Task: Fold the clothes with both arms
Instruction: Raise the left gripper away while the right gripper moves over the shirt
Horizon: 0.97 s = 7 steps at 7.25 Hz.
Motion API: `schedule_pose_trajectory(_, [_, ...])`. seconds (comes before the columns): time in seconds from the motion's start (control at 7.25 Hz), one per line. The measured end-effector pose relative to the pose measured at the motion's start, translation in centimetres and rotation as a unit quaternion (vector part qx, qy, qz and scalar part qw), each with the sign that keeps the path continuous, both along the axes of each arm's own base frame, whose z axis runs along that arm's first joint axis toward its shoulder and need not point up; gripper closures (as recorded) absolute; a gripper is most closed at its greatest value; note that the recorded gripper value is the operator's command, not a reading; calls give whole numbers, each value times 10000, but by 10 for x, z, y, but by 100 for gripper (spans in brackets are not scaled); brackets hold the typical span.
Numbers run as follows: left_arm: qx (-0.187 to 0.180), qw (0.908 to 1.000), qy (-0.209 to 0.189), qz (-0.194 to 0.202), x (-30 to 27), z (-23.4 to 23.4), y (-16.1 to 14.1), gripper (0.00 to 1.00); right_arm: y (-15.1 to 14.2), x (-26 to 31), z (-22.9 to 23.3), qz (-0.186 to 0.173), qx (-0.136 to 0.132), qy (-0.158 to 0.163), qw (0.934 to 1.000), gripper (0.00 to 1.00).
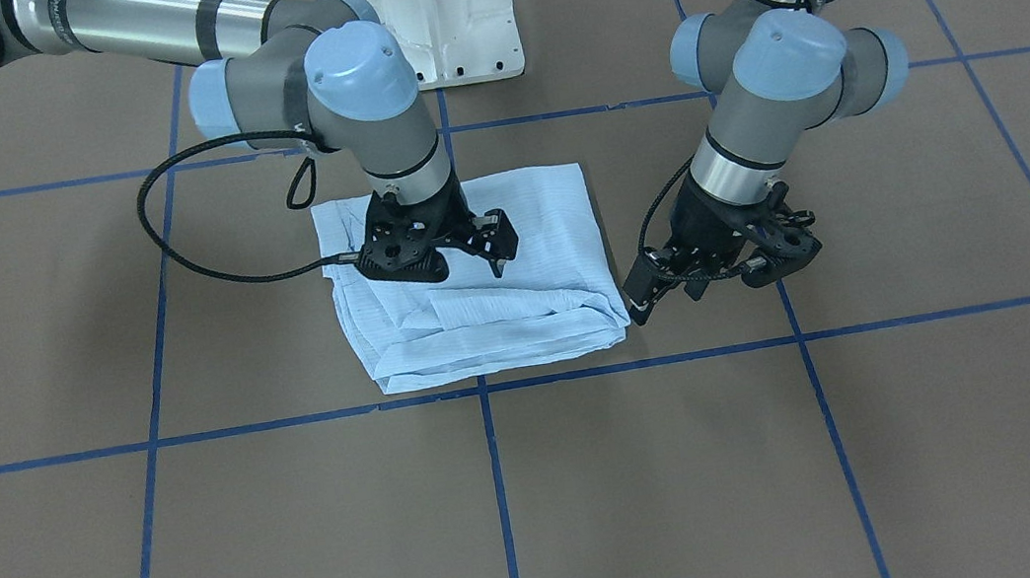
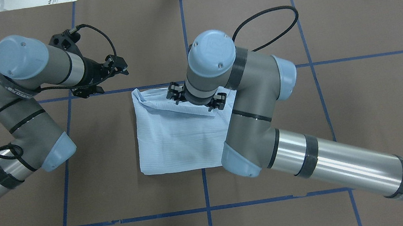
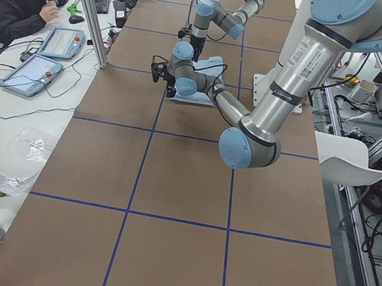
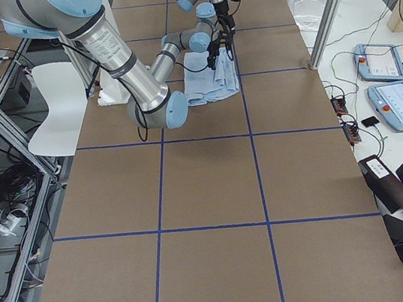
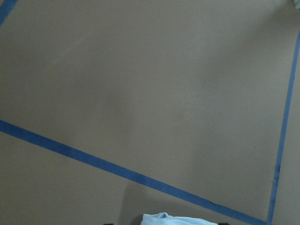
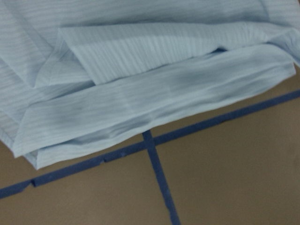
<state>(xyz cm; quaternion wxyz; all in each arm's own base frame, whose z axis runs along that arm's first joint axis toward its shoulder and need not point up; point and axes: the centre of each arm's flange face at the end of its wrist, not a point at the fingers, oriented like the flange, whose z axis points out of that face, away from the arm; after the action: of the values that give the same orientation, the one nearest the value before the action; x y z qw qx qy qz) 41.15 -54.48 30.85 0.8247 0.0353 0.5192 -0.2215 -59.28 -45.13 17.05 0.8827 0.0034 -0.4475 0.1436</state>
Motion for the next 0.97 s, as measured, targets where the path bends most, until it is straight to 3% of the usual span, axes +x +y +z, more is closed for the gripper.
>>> schedule_pose_trajectory(0.14, [14, 10000, 3, 74, -18, 6, -8, 0, 18, -23, 2, -186, 362, 175, 9990, 0])
schedule_pose_trajectory(0.41, [37, 9999, -3, 115, -51, 17, -19, 0, 17, -61, 5, -503, 838, 570, 9936, 0])
schedule_pose_trajectory(0.69, [23, 9999, -1, 108, -62, 21, -22, 0, -3, -74, 4, -541, 1133, 837, 9885, 0])
schedule_pose_trajectory(0.97, [-2, 9999, -19, 106, -65, 26, -21, 0, -42, -81, 7, -434, 1443, 991, 9836, 0])
